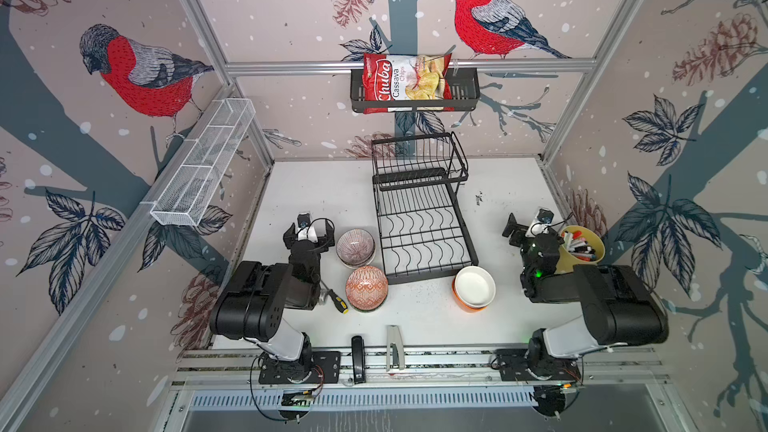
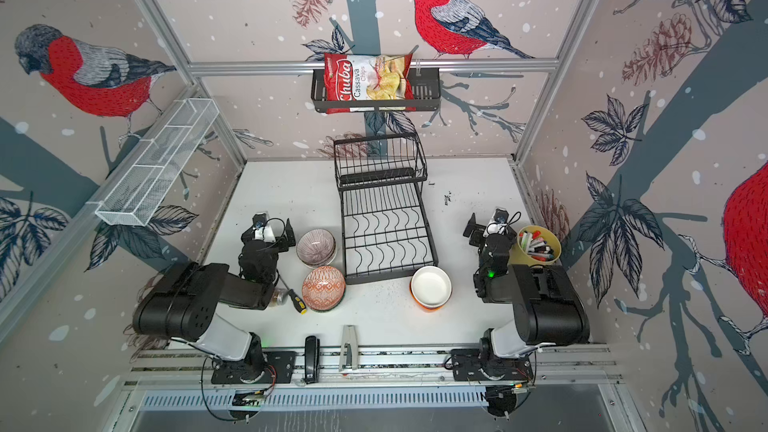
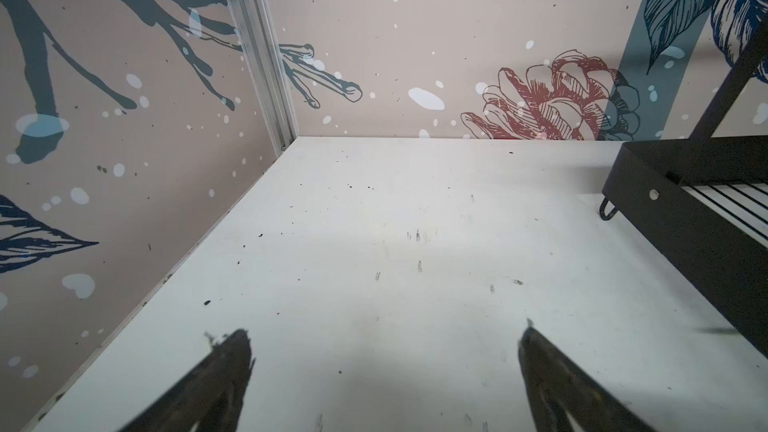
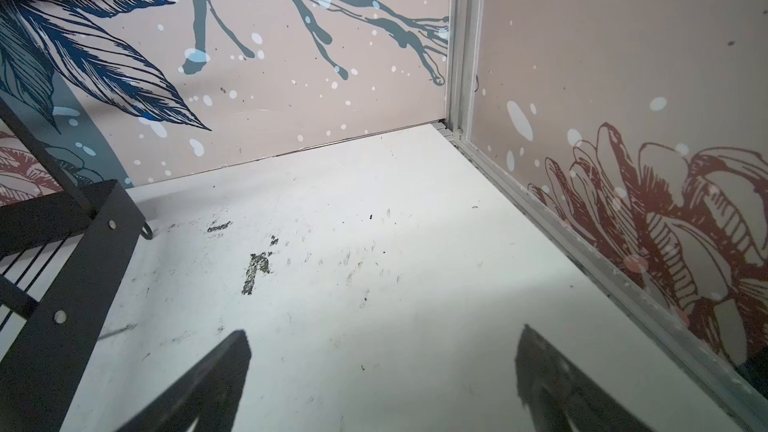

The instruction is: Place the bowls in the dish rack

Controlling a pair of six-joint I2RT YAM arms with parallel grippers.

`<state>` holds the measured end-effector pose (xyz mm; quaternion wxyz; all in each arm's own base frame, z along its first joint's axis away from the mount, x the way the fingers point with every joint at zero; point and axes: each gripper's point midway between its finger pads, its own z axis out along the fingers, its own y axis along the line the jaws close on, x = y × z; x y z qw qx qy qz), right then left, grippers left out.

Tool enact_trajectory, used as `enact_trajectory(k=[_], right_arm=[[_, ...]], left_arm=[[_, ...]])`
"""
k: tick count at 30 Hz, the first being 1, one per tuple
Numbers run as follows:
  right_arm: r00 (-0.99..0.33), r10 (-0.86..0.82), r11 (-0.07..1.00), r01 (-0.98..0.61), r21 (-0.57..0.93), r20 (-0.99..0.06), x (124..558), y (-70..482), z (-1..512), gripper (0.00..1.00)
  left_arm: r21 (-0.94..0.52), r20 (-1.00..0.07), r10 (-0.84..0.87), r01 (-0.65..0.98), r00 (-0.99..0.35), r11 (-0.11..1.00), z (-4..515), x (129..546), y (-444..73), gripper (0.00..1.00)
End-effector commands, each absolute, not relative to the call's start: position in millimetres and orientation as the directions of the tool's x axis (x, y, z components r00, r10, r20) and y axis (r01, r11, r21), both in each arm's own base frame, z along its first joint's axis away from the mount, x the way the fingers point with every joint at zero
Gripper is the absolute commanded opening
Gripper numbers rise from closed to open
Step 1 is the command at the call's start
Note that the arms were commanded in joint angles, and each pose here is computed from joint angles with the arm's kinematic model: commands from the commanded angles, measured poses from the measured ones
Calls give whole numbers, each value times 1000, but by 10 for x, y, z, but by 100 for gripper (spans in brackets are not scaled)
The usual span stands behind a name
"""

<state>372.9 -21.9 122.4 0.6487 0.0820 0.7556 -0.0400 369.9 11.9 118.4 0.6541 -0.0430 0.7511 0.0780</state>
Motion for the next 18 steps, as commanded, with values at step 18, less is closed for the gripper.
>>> enact_trajectory(k=[18], right_arm=[[-139,76,983,175,51,-987,3736,-216,1242,100]], left_arm=[[30,-994,15,-142,-104,989,1291,3769,122,99]])
